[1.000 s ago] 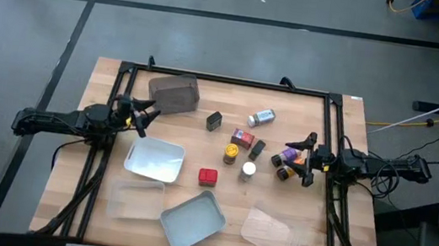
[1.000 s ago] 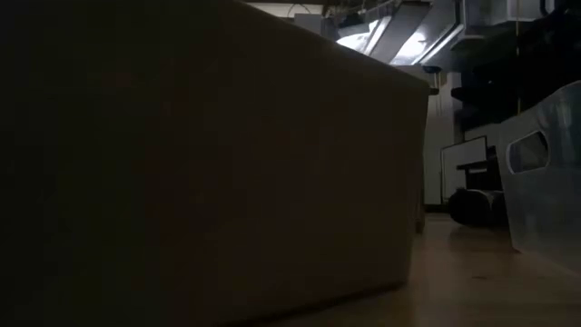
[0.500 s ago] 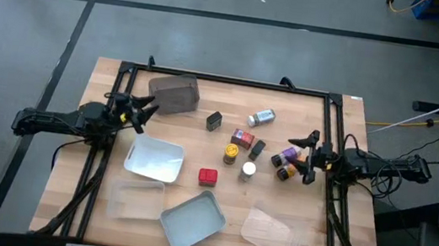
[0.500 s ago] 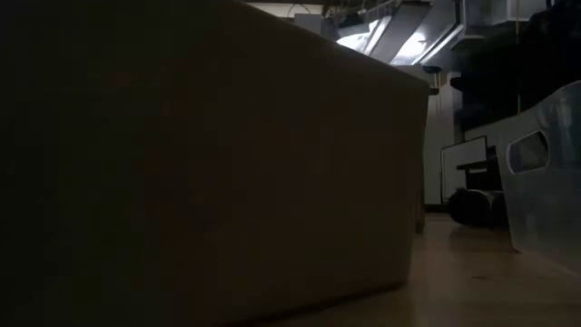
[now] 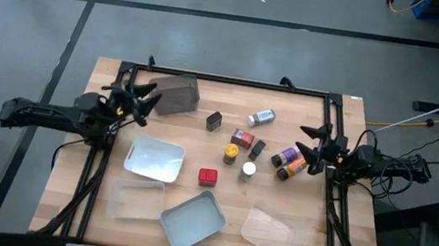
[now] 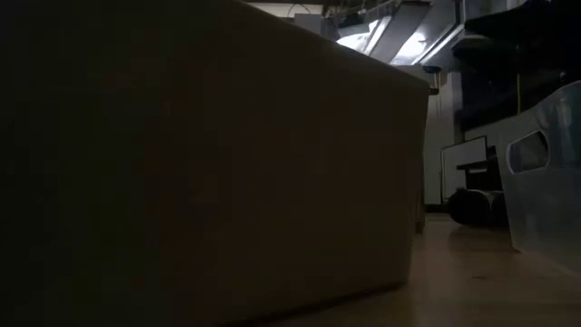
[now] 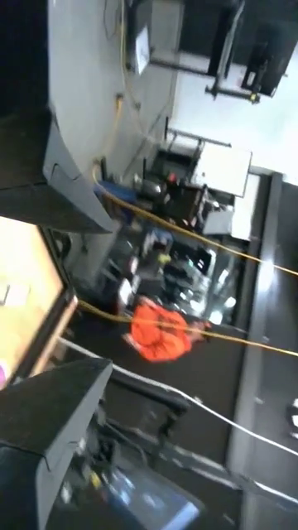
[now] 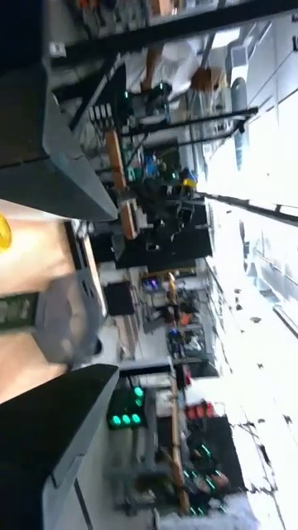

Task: Sort spices by type
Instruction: Put the top black seasoning can into the black transparent bin

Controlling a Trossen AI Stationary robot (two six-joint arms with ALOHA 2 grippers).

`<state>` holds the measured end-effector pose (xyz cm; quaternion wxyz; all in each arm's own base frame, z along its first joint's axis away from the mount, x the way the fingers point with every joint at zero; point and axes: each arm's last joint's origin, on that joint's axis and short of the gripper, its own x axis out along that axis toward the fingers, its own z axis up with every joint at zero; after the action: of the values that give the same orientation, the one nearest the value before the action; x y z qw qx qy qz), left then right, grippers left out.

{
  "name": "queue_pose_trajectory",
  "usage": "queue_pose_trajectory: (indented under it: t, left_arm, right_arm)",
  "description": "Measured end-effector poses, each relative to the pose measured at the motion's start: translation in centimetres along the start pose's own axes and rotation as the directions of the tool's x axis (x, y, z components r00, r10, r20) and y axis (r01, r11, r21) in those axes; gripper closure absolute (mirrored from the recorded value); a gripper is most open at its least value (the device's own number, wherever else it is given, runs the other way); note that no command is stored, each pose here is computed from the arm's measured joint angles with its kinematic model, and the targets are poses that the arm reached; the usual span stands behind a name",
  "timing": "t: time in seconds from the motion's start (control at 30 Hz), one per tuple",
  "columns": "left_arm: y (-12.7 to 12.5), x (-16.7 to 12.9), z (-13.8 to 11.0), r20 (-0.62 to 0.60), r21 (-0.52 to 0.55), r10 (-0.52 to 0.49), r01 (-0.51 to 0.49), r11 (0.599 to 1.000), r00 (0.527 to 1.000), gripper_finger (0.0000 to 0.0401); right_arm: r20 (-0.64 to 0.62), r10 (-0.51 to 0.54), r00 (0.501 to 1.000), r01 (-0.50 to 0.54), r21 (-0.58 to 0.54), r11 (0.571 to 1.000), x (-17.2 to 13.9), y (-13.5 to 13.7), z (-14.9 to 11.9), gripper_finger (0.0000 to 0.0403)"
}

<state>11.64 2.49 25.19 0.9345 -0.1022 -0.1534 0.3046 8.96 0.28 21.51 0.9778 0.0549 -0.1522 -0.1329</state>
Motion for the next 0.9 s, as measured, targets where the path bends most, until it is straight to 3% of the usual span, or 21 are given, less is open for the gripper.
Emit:
queue_pose_trajectory:
  t: [0.2,0.37,0.67,0.9]
  left_arm:
    - [-2.0,4.7,1.4,-0.095,0.117,0.08,-0.068,0.991,0.992,0.0157]
    - [-2.8,9.0,1.3,-0.227,0.195,0.172,-0.128,0.972,0.959,0.0158]
    - [-3.5,16.0,-1.9,-0.491,0.202,0.154,-0.06,0.978,0.857,0.0158]
    - [-3.4,19.5,-5.1,-0.63,0.216,0.15,-0.014,0.976,0.762,0.0158]
  right_arm:
    - [-0.006,-0.057,0.998,0.057,-0.035,0.998,0.0,-0.2,0.0,0.0105]
    - [-0.036,-0.065,0.997,0.063,-0.064,0.996,0.0,-0.2,-0.3,0.0105]
    - [-0.104,-0.113,0.988,0.101,-0.114,0.988,-0.1,-0.4,-1.0,0.0105]
    - [-0.109,-0.12,0.987,0.107,-0.118,0.987,-0.1,-0.4,-1.1,0.0105]
